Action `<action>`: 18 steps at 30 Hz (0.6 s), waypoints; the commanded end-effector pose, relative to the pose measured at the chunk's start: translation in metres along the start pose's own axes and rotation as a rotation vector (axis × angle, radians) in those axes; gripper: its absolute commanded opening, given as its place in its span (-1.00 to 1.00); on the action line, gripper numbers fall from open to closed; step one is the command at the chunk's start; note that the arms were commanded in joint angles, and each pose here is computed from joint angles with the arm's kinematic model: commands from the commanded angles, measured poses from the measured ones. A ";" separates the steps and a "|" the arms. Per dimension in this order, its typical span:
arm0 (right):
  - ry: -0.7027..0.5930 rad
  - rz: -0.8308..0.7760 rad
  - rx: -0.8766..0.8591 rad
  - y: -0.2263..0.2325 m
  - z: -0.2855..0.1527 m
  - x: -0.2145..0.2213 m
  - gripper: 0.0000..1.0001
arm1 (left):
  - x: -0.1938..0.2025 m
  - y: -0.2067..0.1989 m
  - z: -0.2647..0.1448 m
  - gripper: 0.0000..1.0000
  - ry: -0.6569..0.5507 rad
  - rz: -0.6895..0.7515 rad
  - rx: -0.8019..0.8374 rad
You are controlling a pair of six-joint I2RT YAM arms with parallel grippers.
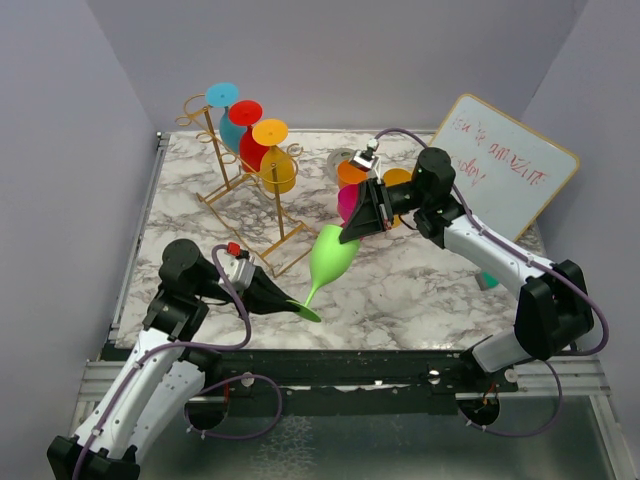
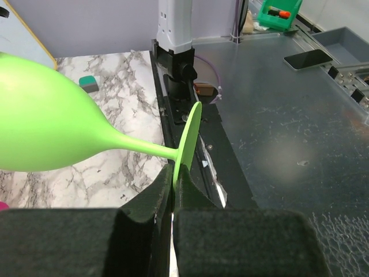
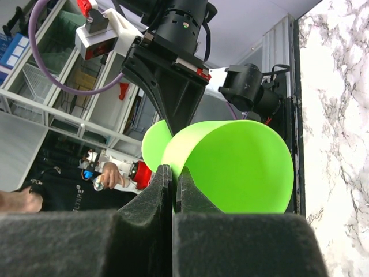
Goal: Take the wine glass off the wine glass rack
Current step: Place the wine glass at the center of the board.
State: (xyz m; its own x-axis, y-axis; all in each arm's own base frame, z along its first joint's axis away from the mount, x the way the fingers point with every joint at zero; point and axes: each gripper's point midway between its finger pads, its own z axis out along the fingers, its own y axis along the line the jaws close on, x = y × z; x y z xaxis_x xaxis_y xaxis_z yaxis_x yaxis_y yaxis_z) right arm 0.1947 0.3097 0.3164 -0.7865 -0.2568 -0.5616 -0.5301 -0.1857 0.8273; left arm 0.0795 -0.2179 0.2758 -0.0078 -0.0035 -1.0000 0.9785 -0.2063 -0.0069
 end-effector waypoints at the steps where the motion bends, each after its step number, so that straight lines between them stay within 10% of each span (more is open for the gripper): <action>1: 0.031 -0.072 -0.021 0.009 0.002 0.008 -0.99 | -0.006 0.015 -0.001 -0.92 -0.013 0.022 -0.096; 18: 0.013 -0.078 0.050 -0.001 0.001 0.011 -0.99 | -0.008 0.033 -0.010 0.44 -0.021 0.014 -0.300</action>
State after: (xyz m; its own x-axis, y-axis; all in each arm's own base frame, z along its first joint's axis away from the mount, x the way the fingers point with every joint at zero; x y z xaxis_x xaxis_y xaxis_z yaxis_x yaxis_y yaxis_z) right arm 0.1874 0.3070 0.3031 -0.7577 -0.2728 -0.5928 -0.5671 -0.1742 0.8050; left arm 0.1036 -0.2174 0.2809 -0.0051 -0.0209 -0.9998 1.0000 0.0011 -0.0052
